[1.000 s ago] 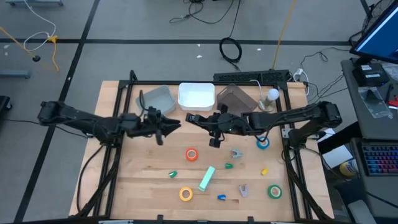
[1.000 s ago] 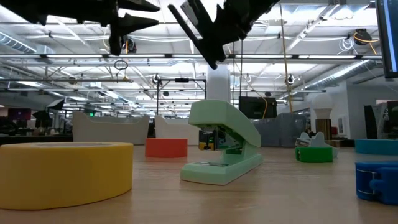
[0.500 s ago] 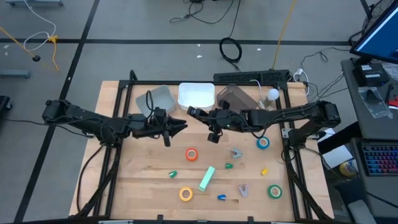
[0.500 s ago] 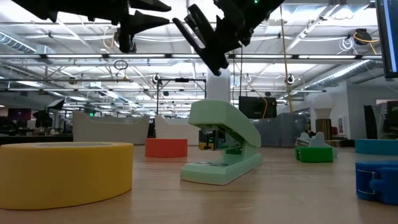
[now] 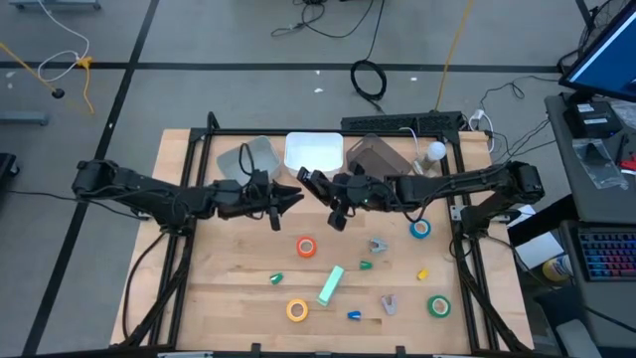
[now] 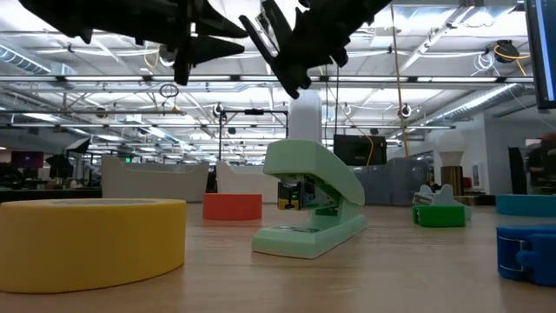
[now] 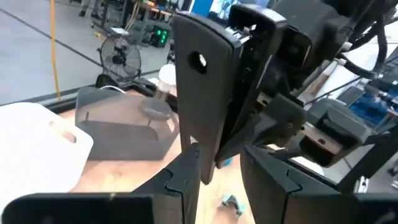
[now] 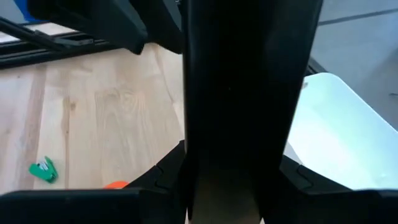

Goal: Pick and place Stapler, Stapler remover, tape
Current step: Put the black stapler into the gray bin

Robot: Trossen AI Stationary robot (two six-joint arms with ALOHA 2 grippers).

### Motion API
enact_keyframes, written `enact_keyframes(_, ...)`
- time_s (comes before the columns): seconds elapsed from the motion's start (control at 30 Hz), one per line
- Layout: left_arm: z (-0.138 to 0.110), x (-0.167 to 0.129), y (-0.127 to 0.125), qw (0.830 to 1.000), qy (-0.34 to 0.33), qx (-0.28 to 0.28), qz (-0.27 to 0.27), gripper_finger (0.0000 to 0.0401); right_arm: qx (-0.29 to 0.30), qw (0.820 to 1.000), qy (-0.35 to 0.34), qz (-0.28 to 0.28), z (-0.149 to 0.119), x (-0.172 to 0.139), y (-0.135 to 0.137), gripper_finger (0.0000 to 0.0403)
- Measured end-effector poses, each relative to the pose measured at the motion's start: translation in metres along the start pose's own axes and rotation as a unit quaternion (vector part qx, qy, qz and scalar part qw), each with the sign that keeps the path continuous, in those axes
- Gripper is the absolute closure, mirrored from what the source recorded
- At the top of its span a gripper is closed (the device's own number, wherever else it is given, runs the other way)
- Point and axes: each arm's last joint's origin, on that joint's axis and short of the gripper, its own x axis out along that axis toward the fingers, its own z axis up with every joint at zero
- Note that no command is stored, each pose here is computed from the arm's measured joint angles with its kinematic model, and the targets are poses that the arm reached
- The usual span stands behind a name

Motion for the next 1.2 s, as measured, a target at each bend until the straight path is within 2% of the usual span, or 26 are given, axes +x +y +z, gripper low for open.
enact_keyframes(0.2, 0.000, 0.007, 0.002, 1.000, -0.027, -0.011, -0.003, 0.0286, 0.023, 1.000, 0.001, -0.002, 0.000, 0.000, -0.001, 0.0275)
enact_keyframes(0.43, -0.006, 0.012, 0.007, 0.999, -0.027, -0.018, 0.024, 0.0283, 0.023, 1.000, 0.003, -0.002, 0.000, 0.000, -0.001, 0.0275)
enact_keyframes(0.87, -0.002, 0.015, 0.016, 0.997, -0.034, -0.049, 0.041, 0.0187, 0.024, 1.000, 0.002, -0.004, 0.000, 0.000, -0.001, 0.0275)
enact_keyframes(1.2, 0.003, 0.015, 0.014, 0.996, -0.058, -0.068, 0.027, 0.0176, 0.023, 1.000, 0.000, -0.016, 0.000, 0.000, -0.002, 0.0275)
